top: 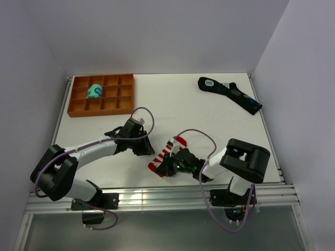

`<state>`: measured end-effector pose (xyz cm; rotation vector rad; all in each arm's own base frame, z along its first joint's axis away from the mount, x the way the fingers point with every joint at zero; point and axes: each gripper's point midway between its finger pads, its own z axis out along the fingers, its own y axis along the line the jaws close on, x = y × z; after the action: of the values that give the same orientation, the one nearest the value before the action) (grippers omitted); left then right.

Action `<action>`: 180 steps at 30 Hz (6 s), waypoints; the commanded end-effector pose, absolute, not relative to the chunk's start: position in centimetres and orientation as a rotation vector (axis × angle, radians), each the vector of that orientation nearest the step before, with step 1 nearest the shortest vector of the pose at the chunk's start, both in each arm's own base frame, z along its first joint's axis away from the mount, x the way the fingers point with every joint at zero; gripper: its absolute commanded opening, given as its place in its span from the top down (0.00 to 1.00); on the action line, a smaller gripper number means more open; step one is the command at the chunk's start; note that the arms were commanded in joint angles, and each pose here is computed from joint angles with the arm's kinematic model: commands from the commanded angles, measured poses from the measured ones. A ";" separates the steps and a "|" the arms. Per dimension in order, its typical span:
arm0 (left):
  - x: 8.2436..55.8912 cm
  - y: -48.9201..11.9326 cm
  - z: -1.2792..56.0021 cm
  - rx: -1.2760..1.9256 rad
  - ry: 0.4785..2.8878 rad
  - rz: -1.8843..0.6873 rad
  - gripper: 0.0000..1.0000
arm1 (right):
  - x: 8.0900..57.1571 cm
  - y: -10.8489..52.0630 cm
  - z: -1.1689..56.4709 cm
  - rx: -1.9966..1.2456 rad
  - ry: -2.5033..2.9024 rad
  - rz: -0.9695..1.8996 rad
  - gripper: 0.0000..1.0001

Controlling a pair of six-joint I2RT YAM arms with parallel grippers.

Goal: Roll the socks
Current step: Roll the sock at the center of the board.

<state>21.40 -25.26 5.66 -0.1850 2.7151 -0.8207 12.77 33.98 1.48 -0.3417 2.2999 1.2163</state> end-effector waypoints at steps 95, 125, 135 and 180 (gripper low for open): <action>17.1 -27.5 1.9 0.138 2.579 -0.748 0.88 | 11.4 27.6 -2.9 0.453 3.011 1.627 0.91; 17.7 -27.4 0.6 0.345 2.819 -0.371 0.94 | 20.7 25.4 8.9 -0.134 2.094 1.145 0.58; 17.7 -27.8 0.3 0.352 2.847 -0.360 0.94 | 17.7 29.6 8.8 -0.329 2.067 1.133 0.56; 17.9 -28.7 0.1 0.280 2.905 -0.409 0.94 | 14.2 28.4 1.7 -0.491 2.245 0.681 0.57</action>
<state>18.46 -29.99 1.81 0.2894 2.8432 -0.4926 14.26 29.12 2.72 -0.5020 2.2134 0.7637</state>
